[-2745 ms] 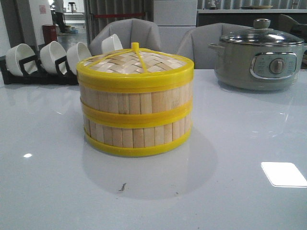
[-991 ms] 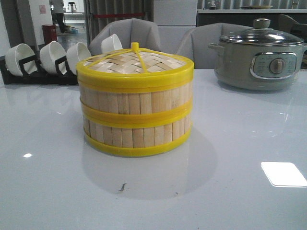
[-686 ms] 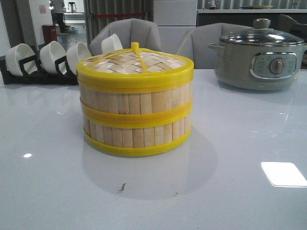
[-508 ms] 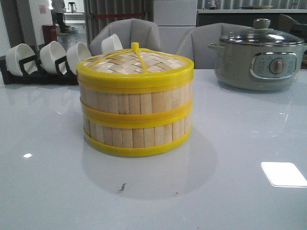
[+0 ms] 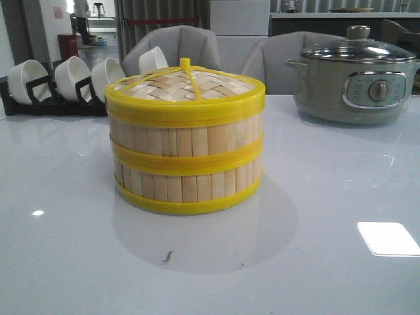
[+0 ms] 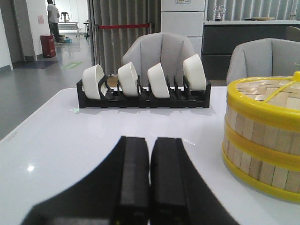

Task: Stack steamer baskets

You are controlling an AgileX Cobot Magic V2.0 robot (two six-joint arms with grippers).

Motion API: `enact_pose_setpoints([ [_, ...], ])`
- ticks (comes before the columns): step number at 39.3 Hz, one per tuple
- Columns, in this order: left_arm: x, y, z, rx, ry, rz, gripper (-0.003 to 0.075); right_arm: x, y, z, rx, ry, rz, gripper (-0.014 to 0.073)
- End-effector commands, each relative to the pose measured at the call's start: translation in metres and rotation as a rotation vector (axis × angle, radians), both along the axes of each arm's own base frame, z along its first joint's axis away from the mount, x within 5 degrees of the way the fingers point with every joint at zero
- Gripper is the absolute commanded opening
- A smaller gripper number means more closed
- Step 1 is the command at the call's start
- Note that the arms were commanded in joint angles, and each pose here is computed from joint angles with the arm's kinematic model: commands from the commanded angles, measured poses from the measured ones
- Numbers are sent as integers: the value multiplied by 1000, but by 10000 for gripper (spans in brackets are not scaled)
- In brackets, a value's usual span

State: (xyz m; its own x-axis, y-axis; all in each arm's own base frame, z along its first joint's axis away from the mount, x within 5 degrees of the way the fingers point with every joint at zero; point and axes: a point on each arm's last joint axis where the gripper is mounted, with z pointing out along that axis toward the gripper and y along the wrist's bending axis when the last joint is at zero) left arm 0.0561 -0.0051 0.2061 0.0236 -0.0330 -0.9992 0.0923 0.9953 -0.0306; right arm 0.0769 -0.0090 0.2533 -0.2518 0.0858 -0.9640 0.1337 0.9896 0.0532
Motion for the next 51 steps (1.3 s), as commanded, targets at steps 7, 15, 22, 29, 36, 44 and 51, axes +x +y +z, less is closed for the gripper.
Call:
enact_pose_setpoints([
  [7,-2,0,7,-7,-93,-5,86,-8,-1,-10,-52,-226,-21,48],
  [15,-2,0,7,-7,-93,-5,86,-18,1,-43,-68,-364,-15,48],
  [22,-2,0,7,-7,-93,-5,86,-23,4,-43,-62,-370,22,48],
  [29,-2,0,7,-7,-93,-5,86,-23,4,-43,-62,-370,22,48],
  [36,-2,0,7,-7,-93,-5,86,-23,4,-43,-62,-370,22,48],
  [44,-2,0,7,-7,-93,-5,86,-23,4,-44,-62,-363,22,48],
  [51,-2,0,7,-7,-93,-5,86,-23,4,-44,-62,-363,22,48],
])
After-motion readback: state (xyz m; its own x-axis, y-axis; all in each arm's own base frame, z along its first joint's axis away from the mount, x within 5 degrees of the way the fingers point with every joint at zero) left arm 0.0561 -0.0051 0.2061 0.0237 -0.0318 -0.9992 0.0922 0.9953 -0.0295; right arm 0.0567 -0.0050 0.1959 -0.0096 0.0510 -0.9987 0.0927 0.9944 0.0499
